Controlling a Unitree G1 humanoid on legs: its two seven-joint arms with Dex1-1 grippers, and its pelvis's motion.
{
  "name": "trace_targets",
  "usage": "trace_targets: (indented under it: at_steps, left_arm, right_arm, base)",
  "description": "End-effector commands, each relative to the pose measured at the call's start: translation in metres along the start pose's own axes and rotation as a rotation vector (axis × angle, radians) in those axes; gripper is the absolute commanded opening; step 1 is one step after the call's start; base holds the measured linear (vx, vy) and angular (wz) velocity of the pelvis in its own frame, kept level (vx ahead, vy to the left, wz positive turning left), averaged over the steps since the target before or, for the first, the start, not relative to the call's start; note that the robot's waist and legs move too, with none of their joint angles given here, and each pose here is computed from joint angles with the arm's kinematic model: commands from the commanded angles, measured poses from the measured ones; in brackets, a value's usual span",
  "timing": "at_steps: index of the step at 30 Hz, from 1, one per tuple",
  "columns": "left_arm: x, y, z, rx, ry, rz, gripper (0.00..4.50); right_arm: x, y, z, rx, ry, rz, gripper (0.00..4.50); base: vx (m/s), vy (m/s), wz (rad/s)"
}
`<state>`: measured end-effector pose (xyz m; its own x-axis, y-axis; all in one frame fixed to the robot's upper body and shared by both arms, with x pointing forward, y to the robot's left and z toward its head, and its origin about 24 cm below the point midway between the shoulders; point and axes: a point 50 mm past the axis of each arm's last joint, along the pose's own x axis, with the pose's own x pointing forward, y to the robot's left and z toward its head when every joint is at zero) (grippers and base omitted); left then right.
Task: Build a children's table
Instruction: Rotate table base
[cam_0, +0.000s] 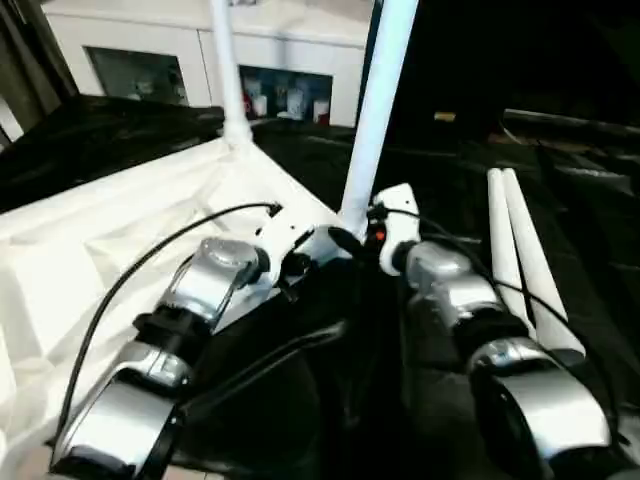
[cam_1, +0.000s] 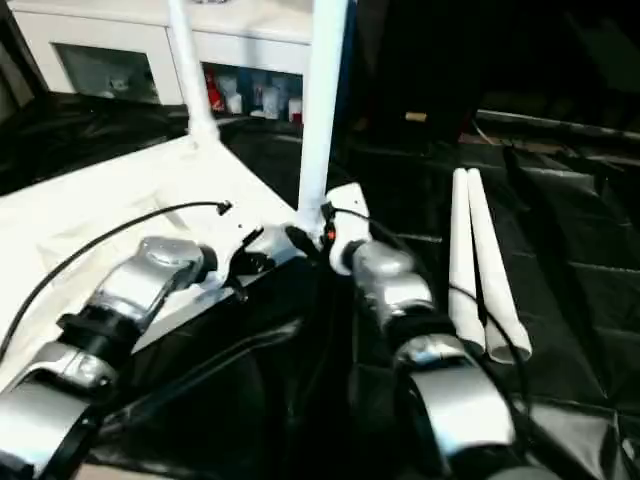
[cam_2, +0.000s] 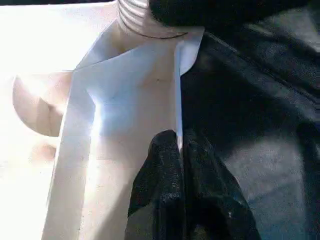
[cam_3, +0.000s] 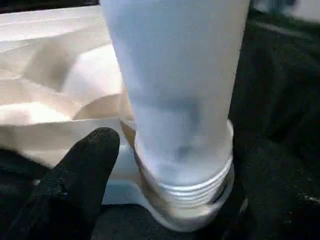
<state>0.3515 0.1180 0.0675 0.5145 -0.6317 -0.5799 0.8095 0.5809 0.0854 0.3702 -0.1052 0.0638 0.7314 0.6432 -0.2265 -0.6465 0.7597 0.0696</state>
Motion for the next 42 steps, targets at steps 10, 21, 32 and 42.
trace_targets:
  at_steps: [10,21,32,42]
  left_arm:
    - [-0.015,-0.003,-0.009,0.075,0.007,-0.096,0.0]
    - [-0.026,-0.015,-0.007,0.136,0.003,-0.2,0.0]
    - [-0.026,-0.025,-0.01,0.126,0.04,-0.214,0.0]
    - [-0.028,-0.022,-0.014,0.093,0.051,-0.148,0.0]
  right_arm:
    - [-0.023,-0.005,0.004,-0.168,0.031,0.19,3.92]
    - [-0.018,-0.002,0.005,-0.117,0.008,0.175,3.92]
    - [-0.003,0.006,0.003,-0.037,0.006,0.09,3.1]
    - [-0.012,-0.019,0.001,-0.011,0.058,-0.135,2.46]
  base:
    - [0.0,0.0,0.0]
    - [0.0,0.0,0.0]
    - [0.0,0.0,0.0]
    - [0.0,0.0,0.0]
